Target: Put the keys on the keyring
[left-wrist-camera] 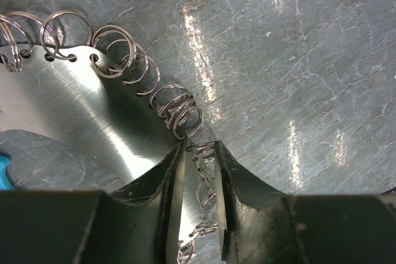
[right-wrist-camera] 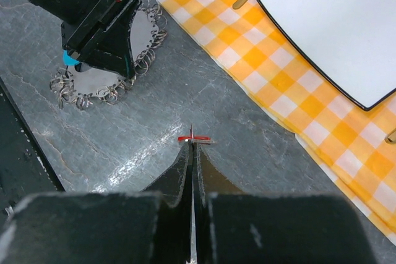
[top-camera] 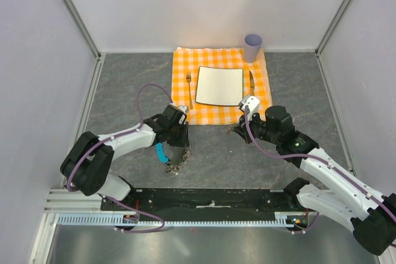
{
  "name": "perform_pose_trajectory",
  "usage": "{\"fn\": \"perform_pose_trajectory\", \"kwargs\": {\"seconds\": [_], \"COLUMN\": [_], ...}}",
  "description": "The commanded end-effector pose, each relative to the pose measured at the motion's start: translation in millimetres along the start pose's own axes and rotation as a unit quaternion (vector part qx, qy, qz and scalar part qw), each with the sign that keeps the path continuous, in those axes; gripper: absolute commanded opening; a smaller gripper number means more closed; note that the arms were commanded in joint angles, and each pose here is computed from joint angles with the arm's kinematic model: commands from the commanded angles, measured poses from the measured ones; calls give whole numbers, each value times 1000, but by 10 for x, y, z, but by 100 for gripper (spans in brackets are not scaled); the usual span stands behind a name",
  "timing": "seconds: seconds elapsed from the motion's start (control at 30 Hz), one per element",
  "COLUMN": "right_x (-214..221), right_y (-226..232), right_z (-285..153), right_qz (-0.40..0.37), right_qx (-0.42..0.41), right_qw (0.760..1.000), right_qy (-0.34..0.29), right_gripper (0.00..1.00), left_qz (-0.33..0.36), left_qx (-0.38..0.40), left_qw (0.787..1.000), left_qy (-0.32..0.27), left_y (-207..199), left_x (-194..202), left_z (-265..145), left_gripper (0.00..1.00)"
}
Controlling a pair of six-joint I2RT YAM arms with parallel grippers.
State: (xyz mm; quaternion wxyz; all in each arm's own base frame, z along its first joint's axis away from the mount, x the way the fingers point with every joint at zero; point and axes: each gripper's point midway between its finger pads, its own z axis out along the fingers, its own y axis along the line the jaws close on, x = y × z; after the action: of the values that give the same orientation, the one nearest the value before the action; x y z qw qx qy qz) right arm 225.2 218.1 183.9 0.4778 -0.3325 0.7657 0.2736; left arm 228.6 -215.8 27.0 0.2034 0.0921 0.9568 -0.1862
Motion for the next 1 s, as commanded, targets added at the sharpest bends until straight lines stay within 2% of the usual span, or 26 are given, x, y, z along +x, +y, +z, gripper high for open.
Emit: {"fn": "perform_pose_trajectory", "kwargs": {"seconds": [0.0,0.23,0.3,0.43,0.6,0.7,0.87,0.97], "right_x": [-79,-64,-64,-49,-53,-45,-48,-52], "right_y": [12,7,1,-4,-1,9,20,6], "right_z": [21,34,37,40,38,33,28,17], "right_qz": [-6,-7,-6,-5,-5,-5,-6,-7], "right_qx": [-3,-2,-1,0,0,-1,-2,2], "right_qw": [1000,1000,1000,1000,1000,1000,1000,1000], "right_qy": [-13,-9,-9,-7,-7,-6,-8,-8], "right_gripper": [0,0,0,0,0,0,0,0], "left_qz": [9,24,27,21,-34,-69,-82,-72], "left_qx": [12,7,1,-22,-121,-145,-127,-74], "left_qw": [1000,1000,999,999,991,985,984,989], "left_qy": [3,18,22,16,-41,-60,-97,-106], "left_y": [-101,-107,-93,-57,394,618,614,406], "left_x": [-63,24,57,74,7,-72,-321,-406], "left_z": [6,69,97,122,31,5,-16,-49], "left_gripper": [35,35,31,17,13,13,9,4]}}
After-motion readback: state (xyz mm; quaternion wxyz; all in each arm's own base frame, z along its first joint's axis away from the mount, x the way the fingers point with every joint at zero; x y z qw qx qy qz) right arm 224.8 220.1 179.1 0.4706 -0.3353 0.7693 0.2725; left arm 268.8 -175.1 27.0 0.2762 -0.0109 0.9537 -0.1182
